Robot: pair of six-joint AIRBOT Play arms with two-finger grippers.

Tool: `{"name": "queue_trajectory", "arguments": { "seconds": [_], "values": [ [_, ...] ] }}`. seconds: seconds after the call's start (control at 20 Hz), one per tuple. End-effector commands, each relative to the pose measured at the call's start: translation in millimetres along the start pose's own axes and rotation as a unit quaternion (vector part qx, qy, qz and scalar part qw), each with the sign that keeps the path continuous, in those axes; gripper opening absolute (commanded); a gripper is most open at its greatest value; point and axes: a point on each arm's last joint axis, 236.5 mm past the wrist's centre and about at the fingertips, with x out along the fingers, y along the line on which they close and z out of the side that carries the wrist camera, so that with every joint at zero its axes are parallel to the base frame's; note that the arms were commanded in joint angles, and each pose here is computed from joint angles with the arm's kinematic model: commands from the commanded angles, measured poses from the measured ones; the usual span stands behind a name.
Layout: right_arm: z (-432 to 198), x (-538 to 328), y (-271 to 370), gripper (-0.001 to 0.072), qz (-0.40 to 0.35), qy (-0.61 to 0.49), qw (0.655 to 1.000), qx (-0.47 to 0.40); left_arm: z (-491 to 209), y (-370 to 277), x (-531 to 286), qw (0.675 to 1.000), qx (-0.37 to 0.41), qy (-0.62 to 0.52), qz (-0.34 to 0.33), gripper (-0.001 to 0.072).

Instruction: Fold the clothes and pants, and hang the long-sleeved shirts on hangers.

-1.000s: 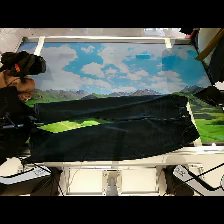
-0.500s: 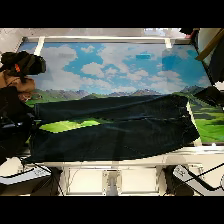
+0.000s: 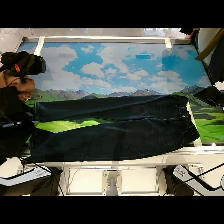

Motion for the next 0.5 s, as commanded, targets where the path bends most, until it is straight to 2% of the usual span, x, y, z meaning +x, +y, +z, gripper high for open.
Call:
{"name": "queue_trajectory", "arguments": {
  "seconds": [0.0,0.25,0.45],
  "values": [
    [1.1,-4.6,0.9,0.0341,-0.006,-0.004,1.000,-0.005,25.5,-42.9,-33.0,0.997,0.040,-0.054,-0.040,0.0016],
    [30.1,-19.2,-2.4,0.0340,-0.033,-0.056,0.998,-0.023,65.7,-148.2,-105.1,0.967,0.174,-0.169,-0.080,0.0014],
    [53.6,-8.2,-11.1,0.0314,-0.048,-0.095,0.994,-0.024,98.2,-220.7,-88.9,0.946,0.201,-0.233,-0.097,0.0013]
  ]
}}
